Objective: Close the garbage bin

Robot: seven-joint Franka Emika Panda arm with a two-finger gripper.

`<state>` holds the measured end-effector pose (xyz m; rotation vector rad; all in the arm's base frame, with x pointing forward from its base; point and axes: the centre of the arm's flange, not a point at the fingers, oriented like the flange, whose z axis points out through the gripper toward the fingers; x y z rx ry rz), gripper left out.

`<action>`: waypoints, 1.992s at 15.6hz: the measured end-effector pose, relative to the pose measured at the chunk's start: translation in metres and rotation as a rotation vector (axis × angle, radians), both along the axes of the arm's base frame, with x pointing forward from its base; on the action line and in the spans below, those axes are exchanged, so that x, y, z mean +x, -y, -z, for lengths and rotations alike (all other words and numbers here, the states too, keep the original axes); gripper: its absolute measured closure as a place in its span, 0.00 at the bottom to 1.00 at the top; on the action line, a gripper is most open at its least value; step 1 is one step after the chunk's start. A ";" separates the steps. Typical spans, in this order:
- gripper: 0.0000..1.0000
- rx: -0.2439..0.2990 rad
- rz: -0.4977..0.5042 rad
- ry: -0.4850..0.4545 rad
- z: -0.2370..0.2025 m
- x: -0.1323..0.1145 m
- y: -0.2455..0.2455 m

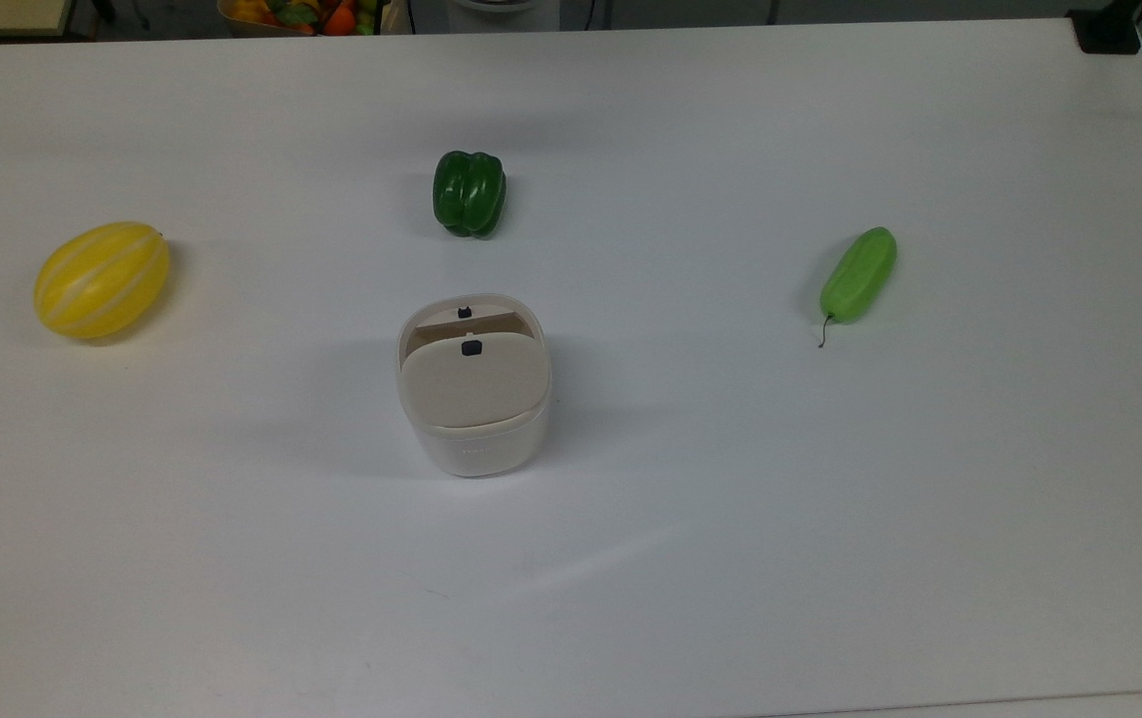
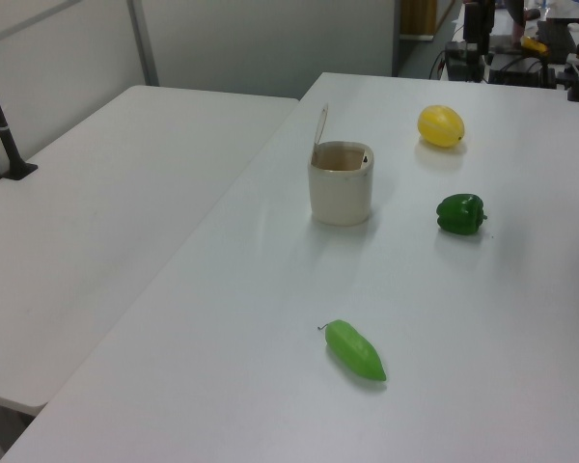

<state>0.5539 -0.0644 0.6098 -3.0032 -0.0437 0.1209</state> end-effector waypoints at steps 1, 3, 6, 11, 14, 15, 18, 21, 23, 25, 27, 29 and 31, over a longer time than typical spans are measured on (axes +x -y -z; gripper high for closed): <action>0.03 -0.001 0.002 0.006 -0.001 0.002 0.001; 0.20 -0.003 0.006 0.012 -0.003 0.003 0.003; 0.52 0.002 0.007 0.015 -0.004 0.004 0.003; 0.99 0.019 0.014 0.052 -0.008 0.007 0.003; 0.99 0.030 0.011 0.117 -0.023 0.013 -0.002; 0.99 0.044 0.012 0.167 -0.030 0.018 -0.005; 0.99 0.067 0.026 0.330 -0.043 0.037 -0.009; 0.99 0.067 0.036 0.466 -0.046 0.060 -0.019; 0.99 0.062 0.029 0.532 -0.039 0.077 -0.032; 0.99 0.059 0.034 0.582 -0.026 0.094 -0.045; 0.99 0.057 0.054 0.630 -0.012 0.111 -0.053; 0.99 0.059 0.070 0.672 0.002 0.129 -0.060; 0.99 0.072 0.082 0.690 0.013 0.143 -0.063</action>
